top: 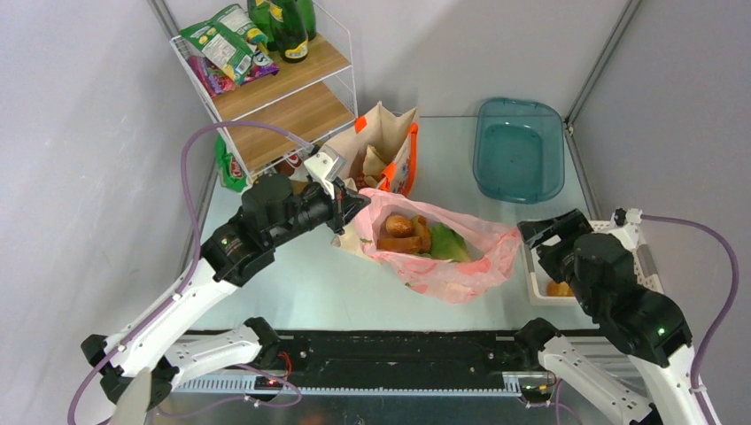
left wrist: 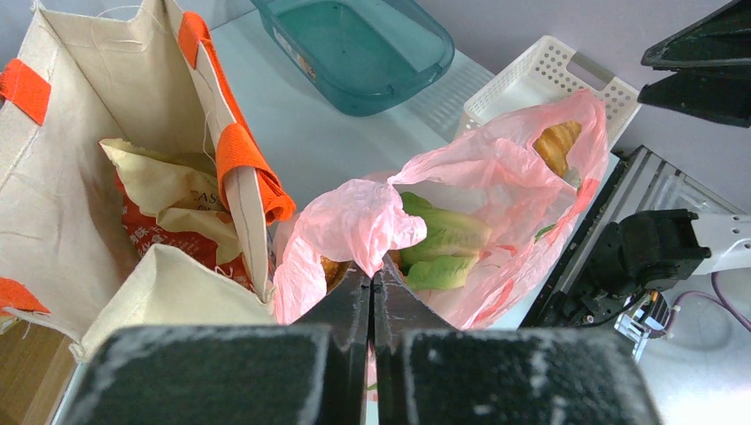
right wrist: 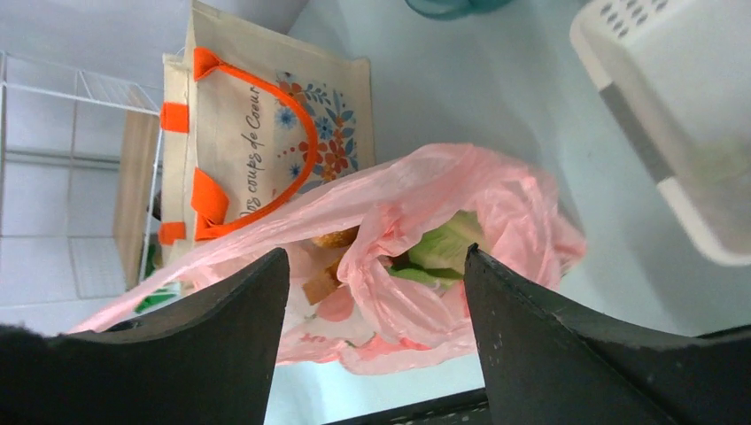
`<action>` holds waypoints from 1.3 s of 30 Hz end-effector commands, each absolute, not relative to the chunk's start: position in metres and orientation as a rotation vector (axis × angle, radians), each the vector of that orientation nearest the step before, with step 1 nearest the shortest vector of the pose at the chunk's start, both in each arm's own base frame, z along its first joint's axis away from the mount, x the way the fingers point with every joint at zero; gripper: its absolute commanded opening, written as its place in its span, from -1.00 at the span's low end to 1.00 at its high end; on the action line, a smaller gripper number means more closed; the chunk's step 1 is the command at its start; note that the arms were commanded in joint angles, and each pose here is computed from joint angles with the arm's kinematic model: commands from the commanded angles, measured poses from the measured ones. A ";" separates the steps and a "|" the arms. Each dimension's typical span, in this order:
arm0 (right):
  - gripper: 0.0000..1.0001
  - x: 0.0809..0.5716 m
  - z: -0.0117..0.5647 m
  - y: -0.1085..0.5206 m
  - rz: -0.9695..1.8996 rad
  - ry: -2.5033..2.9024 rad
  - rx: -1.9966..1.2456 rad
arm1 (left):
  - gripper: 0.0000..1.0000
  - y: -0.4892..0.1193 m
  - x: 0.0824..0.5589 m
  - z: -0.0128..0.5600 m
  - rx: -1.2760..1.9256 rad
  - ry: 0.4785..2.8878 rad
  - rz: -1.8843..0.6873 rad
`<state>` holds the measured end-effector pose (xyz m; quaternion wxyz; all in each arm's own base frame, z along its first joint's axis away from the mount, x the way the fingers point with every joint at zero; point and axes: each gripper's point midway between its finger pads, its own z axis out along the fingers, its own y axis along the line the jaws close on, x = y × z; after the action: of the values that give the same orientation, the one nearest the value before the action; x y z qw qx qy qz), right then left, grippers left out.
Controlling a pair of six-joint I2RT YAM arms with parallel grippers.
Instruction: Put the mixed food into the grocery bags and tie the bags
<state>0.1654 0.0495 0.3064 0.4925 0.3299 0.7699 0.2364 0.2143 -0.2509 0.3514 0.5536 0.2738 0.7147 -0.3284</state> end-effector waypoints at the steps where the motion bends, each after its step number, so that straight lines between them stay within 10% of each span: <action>1: 0.55 0.170 0.292 0.068 0.716 1.884 1.067 | -1.00 -0.249 0.213 0.364 0.634 1.643 -0.793; 27: -0.07 0.203 0.262 0.067 1.006 1.700 1.381 | -1.00 -0.248 0.213 0.364 0.633 1.639 -0.785; 33: -0.96 0.210 0.279 0.063 1.016 1.656 1.287 | -1.00 -0.247 0.213 0.364 0.632 1.639 -0.783; 39: -1.00 0.207 0.377 0.082 1.054 1.522 0.677 | -1.00 -0.247 0.217 0.362 0.622 1.648 -0.770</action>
<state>0.2133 0.0680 0.2847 0.4166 0.4623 0.6724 0.4008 0.2136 -0.2500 0.3524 0.5551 0.2731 0.7136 -0.3286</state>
